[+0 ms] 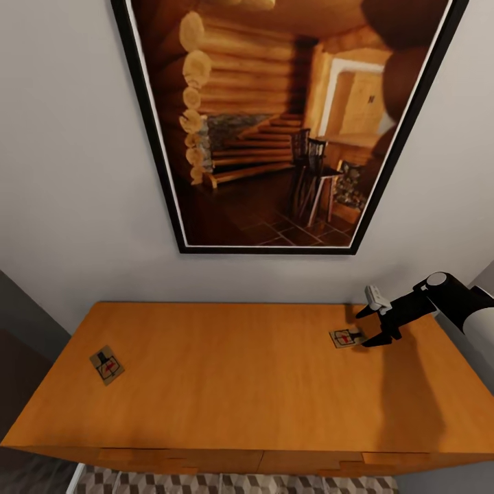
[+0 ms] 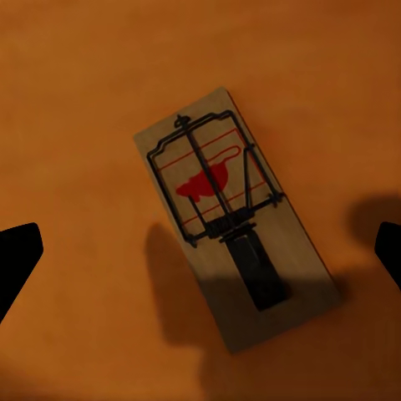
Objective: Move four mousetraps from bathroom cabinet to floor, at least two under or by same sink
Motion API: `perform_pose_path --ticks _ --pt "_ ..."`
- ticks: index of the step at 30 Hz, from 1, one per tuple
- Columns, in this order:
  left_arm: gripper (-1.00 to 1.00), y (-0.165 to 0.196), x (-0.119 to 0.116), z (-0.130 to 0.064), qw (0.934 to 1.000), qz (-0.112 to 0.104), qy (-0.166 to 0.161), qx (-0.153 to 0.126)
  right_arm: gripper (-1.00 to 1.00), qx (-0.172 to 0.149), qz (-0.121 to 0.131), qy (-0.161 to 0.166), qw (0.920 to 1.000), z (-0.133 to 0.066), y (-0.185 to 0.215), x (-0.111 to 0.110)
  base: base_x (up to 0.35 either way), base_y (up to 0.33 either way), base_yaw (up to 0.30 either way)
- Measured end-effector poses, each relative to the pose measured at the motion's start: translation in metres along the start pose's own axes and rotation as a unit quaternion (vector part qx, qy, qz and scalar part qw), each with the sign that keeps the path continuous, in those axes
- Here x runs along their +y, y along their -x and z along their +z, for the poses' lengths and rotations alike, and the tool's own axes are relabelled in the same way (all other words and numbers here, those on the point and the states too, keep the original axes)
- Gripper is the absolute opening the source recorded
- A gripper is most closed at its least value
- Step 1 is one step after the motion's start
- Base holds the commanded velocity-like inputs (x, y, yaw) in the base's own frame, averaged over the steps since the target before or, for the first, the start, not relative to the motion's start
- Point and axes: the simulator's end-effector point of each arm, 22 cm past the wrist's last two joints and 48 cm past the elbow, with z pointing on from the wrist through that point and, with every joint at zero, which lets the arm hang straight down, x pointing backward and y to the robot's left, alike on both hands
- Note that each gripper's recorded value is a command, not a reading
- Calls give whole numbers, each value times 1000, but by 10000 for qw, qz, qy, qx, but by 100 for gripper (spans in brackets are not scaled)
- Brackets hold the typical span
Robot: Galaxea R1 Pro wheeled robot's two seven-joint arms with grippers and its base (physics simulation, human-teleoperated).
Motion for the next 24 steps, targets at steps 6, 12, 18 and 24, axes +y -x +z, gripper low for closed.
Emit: perform_pose_path --ticks 6,12,18,24 --pt "100 -3 0 -1 10000 4 -5 37 100 12 24 24 10000 3 -3 -1 0 0 0" --pt "100 -4 0 -1 10000 4 -6 54 100 17 36 30 10000 5 -5 -1 0 0 0" --pt "100 -4 0 -1 10000 5 -6 56 100 23 38 -30 10000 5 -5 -4 0 0 0" --pt "100 -4 0 -1 10000 4 -6 59 100 21 23 -166 9999 6 -4 -10 0 0 0"
